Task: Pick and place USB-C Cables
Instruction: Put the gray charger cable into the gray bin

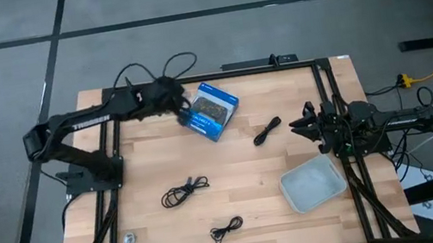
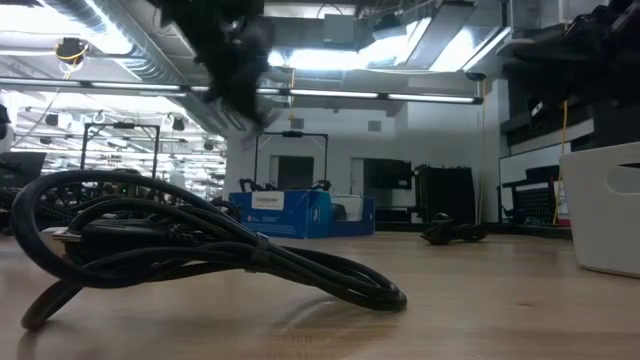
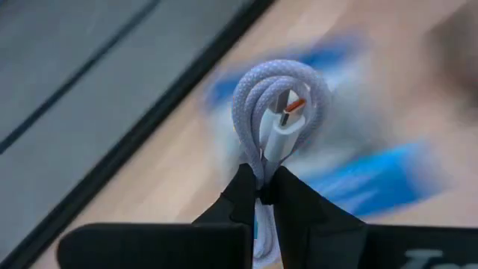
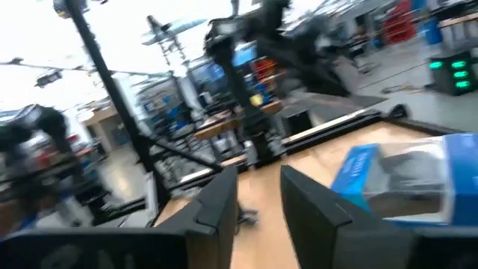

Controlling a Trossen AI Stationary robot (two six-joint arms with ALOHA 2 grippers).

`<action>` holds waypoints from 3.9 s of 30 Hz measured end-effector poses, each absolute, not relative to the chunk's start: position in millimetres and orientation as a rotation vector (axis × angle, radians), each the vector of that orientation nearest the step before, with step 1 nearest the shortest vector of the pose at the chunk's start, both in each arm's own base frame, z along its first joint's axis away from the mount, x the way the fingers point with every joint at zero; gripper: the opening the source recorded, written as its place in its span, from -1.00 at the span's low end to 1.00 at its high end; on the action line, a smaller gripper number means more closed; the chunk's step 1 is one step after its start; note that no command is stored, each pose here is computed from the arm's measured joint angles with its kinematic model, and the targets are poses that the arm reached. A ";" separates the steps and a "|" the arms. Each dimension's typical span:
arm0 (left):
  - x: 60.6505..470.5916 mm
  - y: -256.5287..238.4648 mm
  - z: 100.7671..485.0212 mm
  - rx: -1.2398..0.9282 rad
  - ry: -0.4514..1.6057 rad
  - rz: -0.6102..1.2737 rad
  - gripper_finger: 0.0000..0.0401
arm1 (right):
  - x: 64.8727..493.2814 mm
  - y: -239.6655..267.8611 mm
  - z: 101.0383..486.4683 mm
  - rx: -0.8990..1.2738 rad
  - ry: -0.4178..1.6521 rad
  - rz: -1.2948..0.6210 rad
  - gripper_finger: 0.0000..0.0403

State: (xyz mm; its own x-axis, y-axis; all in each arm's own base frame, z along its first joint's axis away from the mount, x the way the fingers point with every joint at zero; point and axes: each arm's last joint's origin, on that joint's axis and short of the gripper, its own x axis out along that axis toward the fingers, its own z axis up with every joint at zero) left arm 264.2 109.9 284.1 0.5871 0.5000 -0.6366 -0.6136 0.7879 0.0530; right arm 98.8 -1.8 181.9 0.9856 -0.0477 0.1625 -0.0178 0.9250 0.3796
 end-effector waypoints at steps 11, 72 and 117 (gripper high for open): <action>355.9 15.9 296.9 -0.078 0.242 0.197 -0.92 | 92.9 -10.4 197.7 0.367 -0.389 -0.293 -0.47; 465.4 -37.0 311.6 0.091 0.119 -0.019 -0.93 | 103.9 9.6 193.8 0.035 -0.262 0.330 0.27; 489.7 -41.7 280.2 0.001 -0.006 -0.048 -0.94 | 117.9 11.8 185.7 0.069 -0.176 0.200 -0.13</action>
State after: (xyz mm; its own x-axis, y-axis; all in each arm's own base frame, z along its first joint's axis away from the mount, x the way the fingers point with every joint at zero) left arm 489.7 -41.7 280.2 0.9988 -0.0484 0.0063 0.0484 0.9988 0.0015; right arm 117.9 11.8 185.7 0.9648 0.1914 0.1801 -0.2034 0.9778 0.0504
